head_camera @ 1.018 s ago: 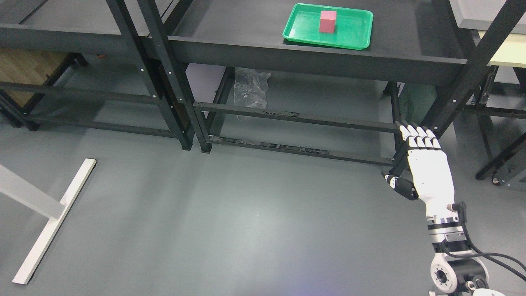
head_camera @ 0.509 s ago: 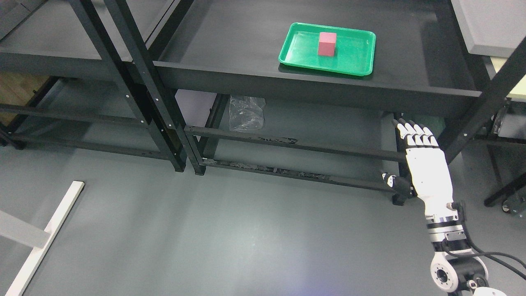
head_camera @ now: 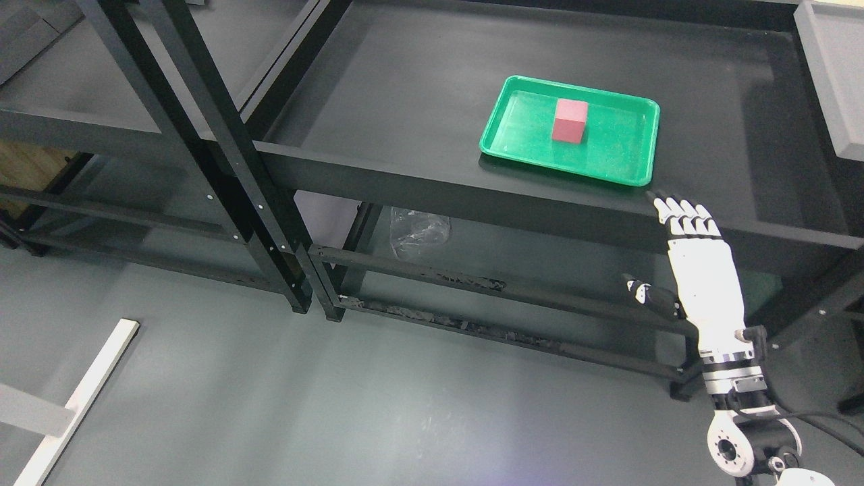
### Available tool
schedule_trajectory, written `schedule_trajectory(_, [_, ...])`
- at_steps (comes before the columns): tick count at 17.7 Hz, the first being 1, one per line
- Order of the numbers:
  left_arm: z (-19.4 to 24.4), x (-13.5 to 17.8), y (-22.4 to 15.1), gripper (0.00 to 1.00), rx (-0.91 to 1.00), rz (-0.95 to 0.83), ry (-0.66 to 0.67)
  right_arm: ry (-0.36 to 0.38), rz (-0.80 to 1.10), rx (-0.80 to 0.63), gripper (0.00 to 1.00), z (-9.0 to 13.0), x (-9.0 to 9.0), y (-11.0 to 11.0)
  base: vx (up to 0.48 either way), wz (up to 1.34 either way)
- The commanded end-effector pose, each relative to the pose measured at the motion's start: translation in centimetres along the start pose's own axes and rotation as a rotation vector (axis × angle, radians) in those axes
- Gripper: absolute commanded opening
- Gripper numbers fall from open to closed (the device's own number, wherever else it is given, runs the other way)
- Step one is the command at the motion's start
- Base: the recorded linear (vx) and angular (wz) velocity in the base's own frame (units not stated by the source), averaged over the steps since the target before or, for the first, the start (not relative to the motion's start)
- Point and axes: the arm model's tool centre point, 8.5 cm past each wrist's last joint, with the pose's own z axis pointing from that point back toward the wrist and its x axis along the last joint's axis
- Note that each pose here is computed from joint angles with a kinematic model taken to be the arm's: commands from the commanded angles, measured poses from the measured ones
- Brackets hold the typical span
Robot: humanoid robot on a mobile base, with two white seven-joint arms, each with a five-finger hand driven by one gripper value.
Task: Pick pink block from left shelf to tray
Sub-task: 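Reach the right hand over the green tray toward the pink cube, then lower the right hand beside the pink cube in the green tray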
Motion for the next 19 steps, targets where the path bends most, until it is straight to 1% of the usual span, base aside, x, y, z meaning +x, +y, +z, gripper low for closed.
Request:
schedule_trajectory(1, [-0.1,2.1,1.1,1.0,0.016,-0.007,-0.041,0.007,-0.004,-0.003,0.99,0.0,-0.2,-0.1,0.344,0.15])
schedule_trajectory(7, [-0.1,2.1,1.1,1.0,0.016,-0.007,-0.041,-0.029,-0.023,0.019,0.99,-0.2,1.2,0.9,0.354,0.09])
schedule_trajectory(13, [-0.1,2.1,1.1,1.0,0.016,-0.007,-0.041,-0.031,-0.021,0.02,0.99,-0.2,1.2,0.9,0.303,0.06])
schedule_trajectory(19, [-0.1,2.2,1.1,1.0,0.016,-0.007,-0.043,-0.033,-0.02,0.018,1.0,-0.3,1.2,0.8,0.232,0.07])
